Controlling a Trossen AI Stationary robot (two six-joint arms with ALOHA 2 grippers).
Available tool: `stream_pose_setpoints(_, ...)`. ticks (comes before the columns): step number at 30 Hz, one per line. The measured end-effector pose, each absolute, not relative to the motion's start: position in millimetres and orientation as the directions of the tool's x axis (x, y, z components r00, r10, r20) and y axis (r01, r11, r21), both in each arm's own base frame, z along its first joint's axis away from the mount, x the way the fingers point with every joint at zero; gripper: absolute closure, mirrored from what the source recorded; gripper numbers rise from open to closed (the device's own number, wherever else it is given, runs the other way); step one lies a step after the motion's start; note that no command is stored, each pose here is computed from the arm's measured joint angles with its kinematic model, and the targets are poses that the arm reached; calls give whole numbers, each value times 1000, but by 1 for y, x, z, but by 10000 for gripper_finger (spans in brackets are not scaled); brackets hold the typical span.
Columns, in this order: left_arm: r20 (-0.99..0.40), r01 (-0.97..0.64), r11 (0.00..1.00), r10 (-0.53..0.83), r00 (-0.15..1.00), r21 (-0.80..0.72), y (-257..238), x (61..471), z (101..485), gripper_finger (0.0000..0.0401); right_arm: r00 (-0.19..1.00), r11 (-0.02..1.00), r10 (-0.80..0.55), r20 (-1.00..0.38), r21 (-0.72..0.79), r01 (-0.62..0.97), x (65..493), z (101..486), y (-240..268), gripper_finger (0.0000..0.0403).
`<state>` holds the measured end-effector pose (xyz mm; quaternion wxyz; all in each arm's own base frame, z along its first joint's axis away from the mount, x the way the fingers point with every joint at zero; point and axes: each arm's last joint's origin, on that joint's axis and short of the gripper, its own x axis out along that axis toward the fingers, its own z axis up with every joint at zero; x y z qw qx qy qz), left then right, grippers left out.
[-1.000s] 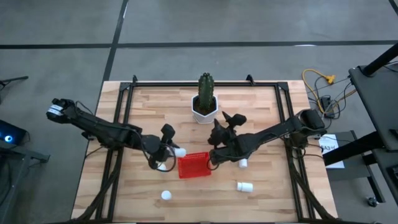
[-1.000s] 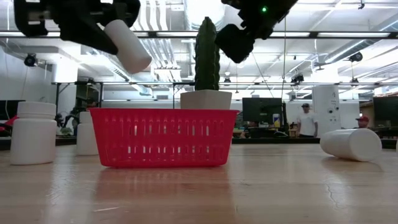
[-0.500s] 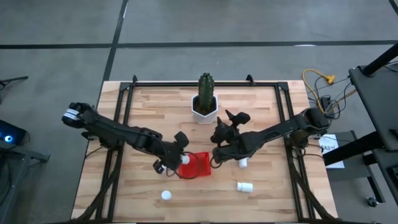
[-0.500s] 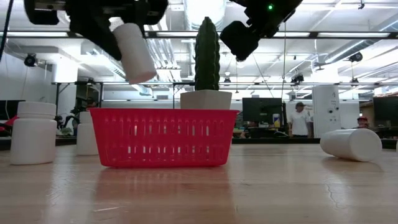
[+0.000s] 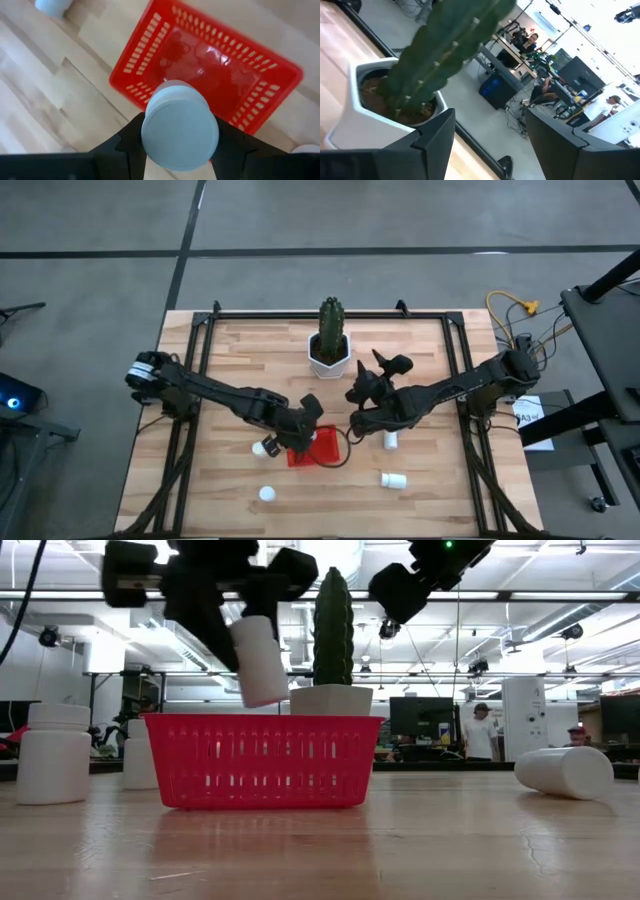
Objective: Pick and place pill bottles into a basket
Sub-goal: Put the white pill bottle into the red bin
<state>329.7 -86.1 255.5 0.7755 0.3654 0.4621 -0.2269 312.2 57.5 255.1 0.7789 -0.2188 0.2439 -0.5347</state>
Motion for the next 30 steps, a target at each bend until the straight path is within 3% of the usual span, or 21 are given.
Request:
stream_pose_setpoints(12,-855,663,641,-18,518,387,-83,341,255,252,267,275,-959,-92,-515,812,253,235,35,172)
stream_pose_setpoints(23,-836,657,632,-25,548,412,-83,344,257,252,447,460,-886,-125,-362,810,182,231,51,172)
stream_pose_setpoints(30,-828,651,633,-28,560,419,-83,345,258,252,664,690,-723,-191,-197,696,142,233,69,172)
